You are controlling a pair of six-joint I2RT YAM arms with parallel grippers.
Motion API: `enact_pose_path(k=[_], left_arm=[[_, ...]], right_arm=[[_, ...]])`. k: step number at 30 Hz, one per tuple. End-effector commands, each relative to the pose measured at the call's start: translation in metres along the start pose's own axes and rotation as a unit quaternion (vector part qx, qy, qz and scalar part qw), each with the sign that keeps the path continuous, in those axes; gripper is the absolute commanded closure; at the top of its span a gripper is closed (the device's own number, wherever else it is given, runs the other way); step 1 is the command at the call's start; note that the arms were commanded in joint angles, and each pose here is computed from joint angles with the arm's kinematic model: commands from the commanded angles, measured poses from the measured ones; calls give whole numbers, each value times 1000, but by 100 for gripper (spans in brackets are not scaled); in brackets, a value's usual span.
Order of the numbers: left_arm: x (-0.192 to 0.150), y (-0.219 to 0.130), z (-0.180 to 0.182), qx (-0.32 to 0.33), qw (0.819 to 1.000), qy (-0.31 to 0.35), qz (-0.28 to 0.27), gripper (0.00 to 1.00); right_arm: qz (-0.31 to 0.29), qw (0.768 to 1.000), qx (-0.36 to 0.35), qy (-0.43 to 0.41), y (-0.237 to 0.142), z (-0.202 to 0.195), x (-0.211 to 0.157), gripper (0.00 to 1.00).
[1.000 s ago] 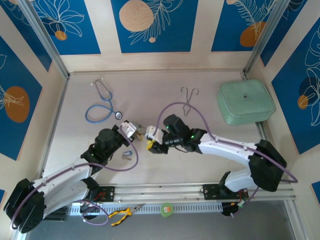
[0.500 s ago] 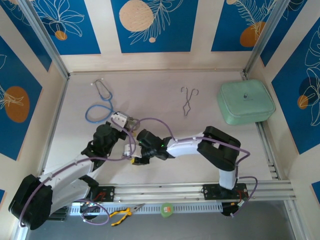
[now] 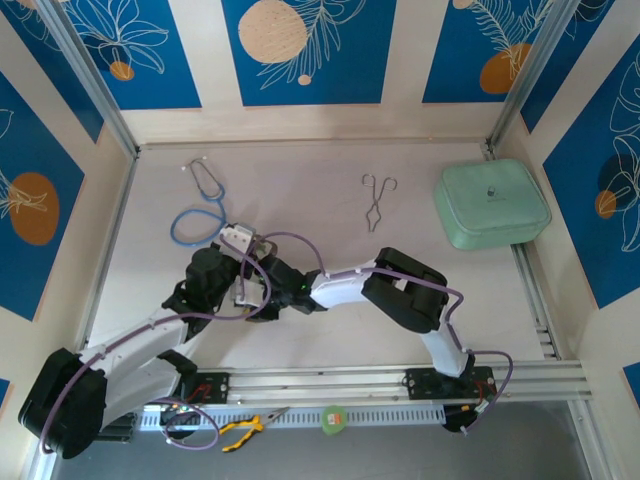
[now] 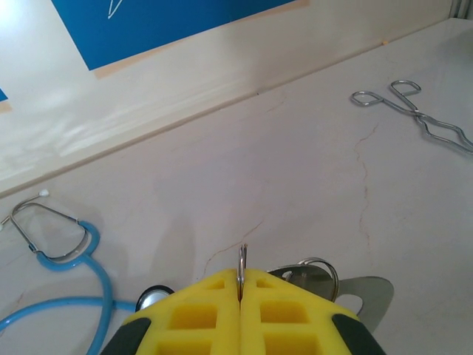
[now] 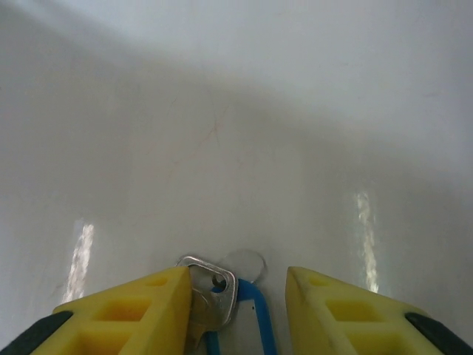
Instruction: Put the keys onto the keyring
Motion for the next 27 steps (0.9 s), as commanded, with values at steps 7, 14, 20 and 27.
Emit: enact_pose_path(k=[7,14,20,27], left_arm=[[21,-2,4,-2,1000,-7,-28,100],[20,-4,-2,-21,999,8,-27,100],[21,-4,-12,-48,998,17,-30,100],[25,-1,-22,-78,996,19,-38,100]], right_arm=[[55,997,40,25,-7,14,-32,69],[124,990,43,44,-61,22,-85,81],[137,987,26,79,-112,18,-102,85],[106,976,-23,187,-135,-1,-79,72]])
Point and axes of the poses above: each hand's point on the last joint's axis, 136 mm out from that joint toward the fingers, its own y axis out along the fingers, its own z axis along the line the jaws close on, x = y × z, the point moved 1 cm from there along -y, back along the fingers, and after that the axes turned 2 degrees about y, right-handed, at the moved point
